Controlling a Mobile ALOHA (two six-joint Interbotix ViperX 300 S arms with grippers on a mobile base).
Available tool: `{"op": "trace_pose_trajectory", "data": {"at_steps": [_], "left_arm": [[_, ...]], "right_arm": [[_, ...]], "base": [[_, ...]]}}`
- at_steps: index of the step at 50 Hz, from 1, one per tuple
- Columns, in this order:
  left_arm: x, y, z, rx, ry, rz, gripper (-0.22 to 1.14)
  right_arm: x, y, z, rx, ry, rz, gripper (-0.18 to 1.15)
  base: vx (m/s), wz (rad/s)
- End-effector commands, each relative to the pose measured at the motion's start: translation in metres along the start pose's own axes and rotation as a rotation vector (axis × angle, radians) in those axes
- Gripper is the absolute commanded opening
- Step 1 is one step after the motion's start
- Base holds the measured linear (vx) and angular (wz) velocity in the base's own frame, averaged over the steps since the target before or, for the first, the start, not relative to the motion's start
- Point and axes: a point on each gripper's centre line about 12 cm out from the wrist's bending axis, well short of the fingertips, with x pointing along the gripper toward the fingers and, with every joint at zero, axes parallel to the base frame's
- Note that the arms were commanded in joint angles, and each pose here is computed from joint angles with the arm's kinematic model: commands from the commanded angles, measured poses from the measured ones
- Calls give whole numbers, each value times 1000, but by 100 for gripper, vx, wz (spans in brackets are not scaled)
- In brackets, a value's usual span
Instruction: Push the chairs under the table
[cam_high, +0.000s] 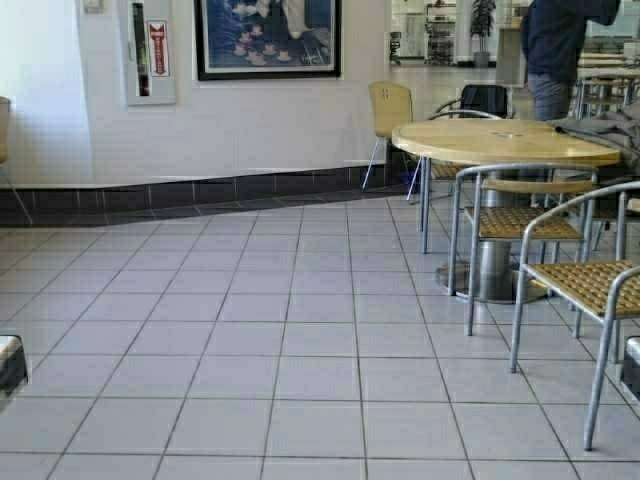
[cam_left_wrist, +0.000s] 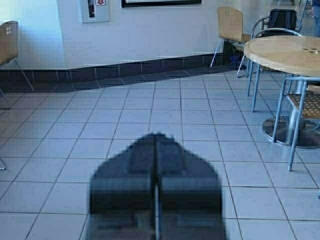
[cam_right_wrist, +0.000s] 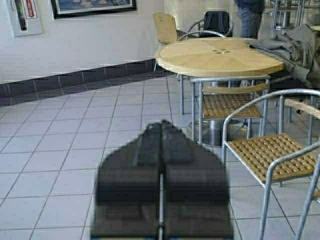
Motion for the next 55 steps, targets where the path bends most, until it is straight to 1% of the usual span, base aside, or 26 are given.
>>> {"op": "trace_pose_trajectory", "data": {"at_steps": [1, 8, 20, 29, 44, 55], "left_arm": [[-2, -2, 8, -2, -37, -9, -2], [-2, -1, 9, 4, -43, -7, 3], [0, 13, 5, -1, -25, 65, 3], [0, 14, 5, -5, -26, 71, 3], [-8, 13, 16, -29, -87, 67, 3], [-8, 13, 15, -66, -93, 66, 3]], "right_arm": [[0, 0, 1, 18, 0, 0, 2], [-3, 0, 3, 20, -12, 0, 4], [-5, 0, 3, 20, -17, 0, 4], [-8, 0, -2, 29, -9, -1, 4], [-15, 0, 8, 32, -57, 0, 4], [-19, 0, 8, 31, -66, 0, 4]], "base": [[2, 4], [4, 7], [10, 12], [16, 13], [21, 16], [29, 17]]}}
